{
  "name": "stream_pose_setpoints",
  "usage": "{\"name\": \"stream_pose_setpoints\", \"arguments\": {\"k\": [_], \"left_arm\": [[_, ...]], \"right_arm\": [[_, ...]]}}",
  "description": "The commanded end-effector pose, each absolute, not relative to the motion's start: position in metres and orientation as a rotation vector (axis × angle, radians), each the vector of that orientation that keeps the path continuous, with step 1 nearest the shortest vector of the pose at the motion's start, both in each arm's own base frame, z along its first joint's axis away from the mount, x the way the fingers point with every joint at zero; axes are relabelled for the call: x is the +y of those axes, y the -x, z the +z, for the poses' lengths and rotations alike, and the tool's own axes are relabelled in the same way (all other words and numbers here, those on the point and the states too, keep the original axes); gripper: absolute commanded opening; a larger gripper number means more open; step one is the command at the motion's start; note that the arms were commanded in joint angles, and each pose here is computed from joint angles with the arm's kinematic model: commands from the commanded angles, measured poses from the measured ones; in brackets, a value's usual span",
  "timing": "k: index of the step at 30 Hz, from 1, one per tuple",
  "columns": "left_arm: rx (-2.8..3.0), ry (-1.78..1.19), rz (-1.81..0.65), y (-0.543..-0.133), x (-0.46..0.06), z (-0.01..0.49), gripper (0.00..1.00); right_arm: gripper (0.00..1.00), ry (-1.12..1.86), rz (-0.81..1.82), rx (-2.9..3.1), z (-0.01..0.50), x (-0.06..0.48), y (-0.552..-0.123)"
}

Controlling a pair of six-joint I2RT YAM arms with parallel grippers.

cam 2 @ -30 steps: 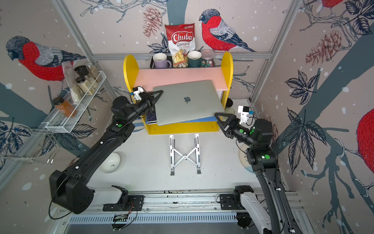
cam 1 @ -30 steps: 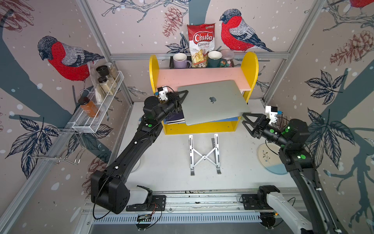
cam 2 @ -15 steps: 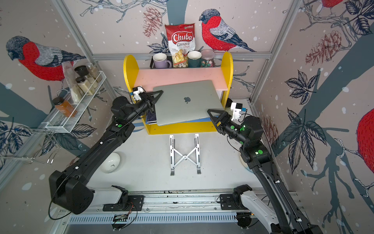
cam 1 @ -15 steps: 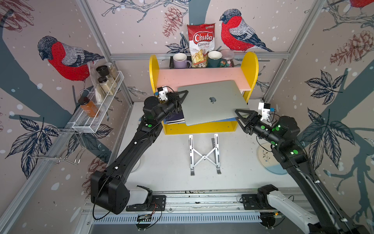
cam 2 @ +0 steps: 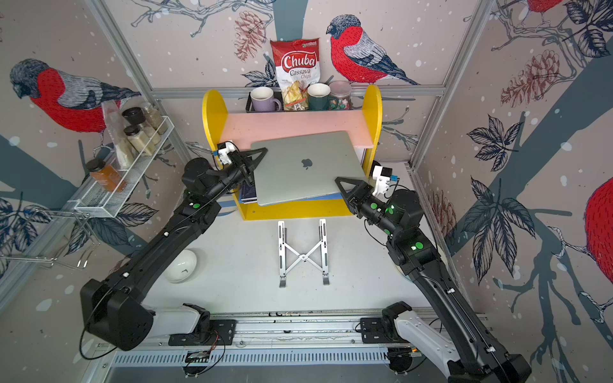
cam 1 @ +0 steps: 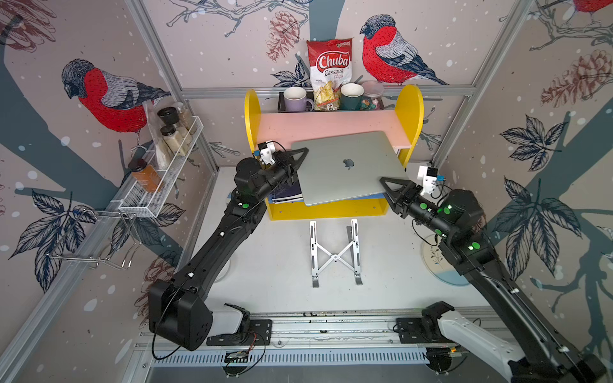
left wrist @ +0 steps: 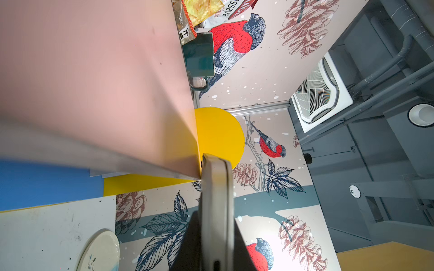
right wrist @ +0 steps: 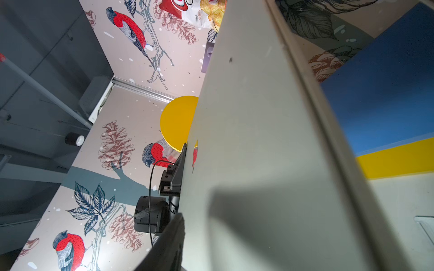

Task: Close the laptop lid and set it aside
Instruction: Place the laptop on the shelf.

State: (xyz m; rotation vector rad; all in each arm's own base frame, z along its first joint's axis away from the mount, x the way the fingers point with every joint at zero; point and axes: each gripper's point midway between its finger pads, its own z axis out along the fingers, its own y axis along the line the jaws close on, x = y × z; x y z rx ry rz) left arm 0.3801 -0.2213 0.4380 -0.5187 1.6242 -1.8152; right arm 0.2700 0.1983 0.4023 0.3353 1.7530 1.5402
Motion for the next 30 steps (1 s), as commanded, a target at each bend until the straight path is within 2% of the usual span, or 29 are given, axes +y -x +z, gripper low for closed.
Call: {"name": "stream_pose_setpoints", "arguments": {"k": [1,7,14,22,26,30], "left_arm": [[1.522,0.451,-1.868,-0.373,-0.218,0.466,0.0],[1.524,0.454,-1.868,-0.374,-0.218,0.464,0.0],[1.529,0.458,-1.871,-0.376,-0.219,0.461,0.0],[1.532,0.456,-1.873,-0.377,-0.22,0.46,0.0],[1.535,0.457,-1.875,-0.377,-0.22,0.458,0.0],[1.537,0.46,-1.874,-0.377,-0.22,0.457,0.0]], "right_arm": [[0.45,-0.361,1.533,1.667,0.416,0.195,-0.273],[0.4,-0.406,1.517,1.636,0.414,0.198,-0.275],[0.38,-0.425,1.517,1.608,0.417,0.206,-0.277],[0.3,-0.451,1.522,1.591,0.416,0.21,-0.281],[0.23,-0.465,1.53,1.579,0.417,0.21,-0.283],[0.13,-0.476,1.539,1.571,0.419,0.211,-0.284]]}}
